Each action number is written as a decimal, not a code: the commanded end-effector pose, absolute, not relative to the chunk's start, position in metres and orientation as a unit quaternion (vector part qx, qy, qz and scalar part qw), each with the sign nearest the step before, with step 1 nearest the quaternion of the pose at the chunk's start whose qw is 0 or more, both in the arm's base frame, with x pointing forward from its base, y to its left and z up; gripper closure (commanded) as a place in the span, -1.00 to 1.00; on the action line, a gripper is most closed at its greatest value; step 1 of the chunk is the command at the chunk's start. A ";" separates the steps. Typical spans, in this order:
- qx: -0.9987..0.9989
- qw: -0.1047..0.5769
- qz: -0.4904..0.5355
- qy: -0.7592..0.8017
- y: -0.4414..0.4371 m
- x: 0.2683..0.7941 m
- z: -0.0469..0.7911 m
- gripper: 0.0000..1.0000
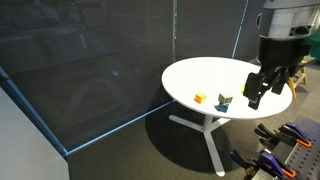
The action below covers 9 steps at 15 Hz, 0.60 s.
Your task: Put the grey block on the table
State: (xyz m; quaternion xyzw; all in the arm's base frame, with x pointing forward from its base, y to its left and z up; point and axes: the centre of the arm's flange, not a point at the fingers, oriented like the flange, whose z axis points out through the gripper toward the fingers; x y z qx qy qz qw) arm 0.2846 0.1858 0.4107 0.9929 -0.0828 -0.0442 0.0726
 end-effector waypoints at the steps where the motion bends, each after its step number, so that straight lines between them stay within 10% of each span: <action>1: 0.993 0.073 -0.044 -0.083 0.186 0.285 0.411 -1.00; 9: 0.993 0.052 -0.035 -0.104 0.174 0.295 0.421 -1.00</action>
